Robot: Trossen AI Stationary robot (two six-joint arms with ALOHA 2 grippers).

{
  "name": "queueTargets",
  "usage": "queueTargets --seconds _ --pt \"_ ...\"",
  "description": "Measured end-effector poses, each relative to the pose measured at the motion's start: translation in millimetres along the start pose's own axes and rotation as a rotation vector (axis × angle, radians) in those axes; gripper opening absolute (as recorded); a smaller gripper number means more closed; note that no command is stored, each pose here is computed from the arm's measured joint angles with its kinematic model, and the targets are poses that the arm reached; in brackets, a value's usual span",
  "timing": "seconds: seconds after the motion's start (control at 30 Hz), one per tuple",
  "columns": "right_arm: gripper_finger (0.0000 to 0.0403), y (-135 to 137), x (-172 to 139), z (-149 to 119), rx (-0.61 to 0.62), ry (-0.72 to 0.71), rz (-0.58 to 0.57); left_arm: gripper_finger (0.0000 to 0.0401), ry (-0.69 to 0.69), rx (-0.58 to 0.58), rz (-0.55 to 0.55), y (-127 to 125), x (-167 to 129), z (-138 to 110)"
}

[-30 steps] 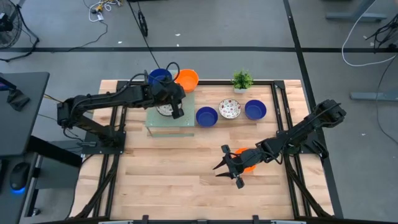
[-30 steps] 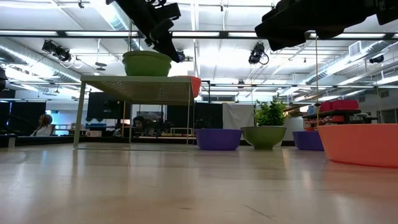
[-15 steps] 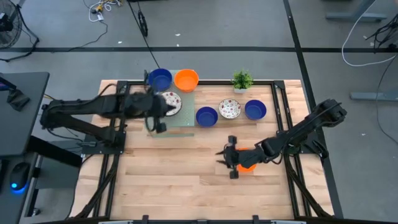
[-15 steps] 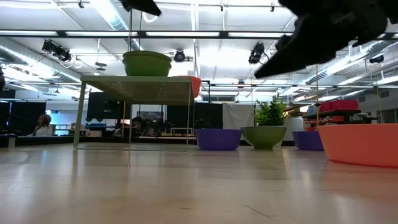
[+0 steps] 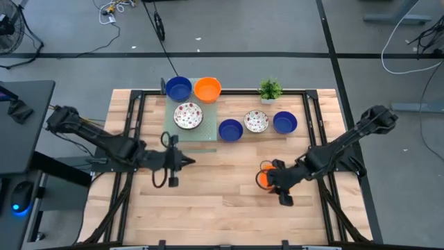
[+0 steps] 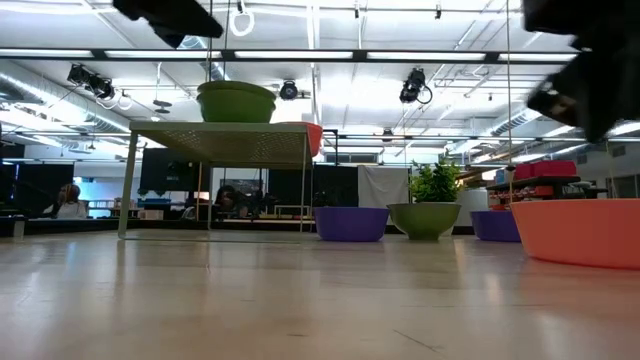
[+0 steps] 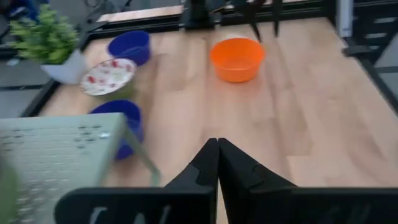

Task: Pick & Place Mini bowls
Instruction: Stack the orange bowl on the other orange bowl on the shelf

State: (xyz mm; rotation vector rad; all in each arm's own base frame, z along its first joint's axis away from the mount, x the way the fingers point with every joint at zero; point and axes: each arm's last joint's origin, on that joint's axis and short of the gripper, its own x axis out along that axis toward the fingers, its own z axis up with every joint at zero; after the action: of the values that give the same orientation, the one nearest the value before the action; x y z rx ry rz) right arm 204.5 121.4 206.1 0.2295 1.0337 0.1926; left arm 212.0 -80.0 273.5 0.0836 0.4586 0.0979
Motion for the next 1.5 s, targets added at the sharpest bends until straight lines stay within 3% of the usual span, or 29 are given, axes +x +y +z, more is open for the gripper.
queueTargets --seconds 0.2,0.57,0.73,0.97,1.1,1.3,1.5 --pt "0.0143 9 6 -11 -0.096 0.062 -0.010 0.0009 -0.011 0.026 -0.055 -13 -4 -8" --pt "0.0141 5 33 -26 -0.192 0.207 -0.154 0.0017 -0.012 0.039 -0.077 -18 -7 -9" --pt "0.0104 4 43 -29 -0.211 0.241 -0.168 0.0018 -0.014 0.038 -0.078 -18 -7 -8" --pt "0.0013 9 41 -22 -0.251 0.178 -0.135 0.0018 -0.012 0.038 -0.077 -18 -7 -9" --pt "0.0014 18 29 6 -0.361 0.073 -0.192 0.0018 -0.004 0.012 -0.088 -18 -7 -9" --pt "0.0005 21 -19 90 -0.640 -0.137 -0.343 0.0018 0.019 0.008 -0.140 -24 -10 -12" --pt "0.0004 -26 -88 177 -0.766 -0.306 -0.538 0.0010 0.060 0.016 -0.132 -32 -18 -20"
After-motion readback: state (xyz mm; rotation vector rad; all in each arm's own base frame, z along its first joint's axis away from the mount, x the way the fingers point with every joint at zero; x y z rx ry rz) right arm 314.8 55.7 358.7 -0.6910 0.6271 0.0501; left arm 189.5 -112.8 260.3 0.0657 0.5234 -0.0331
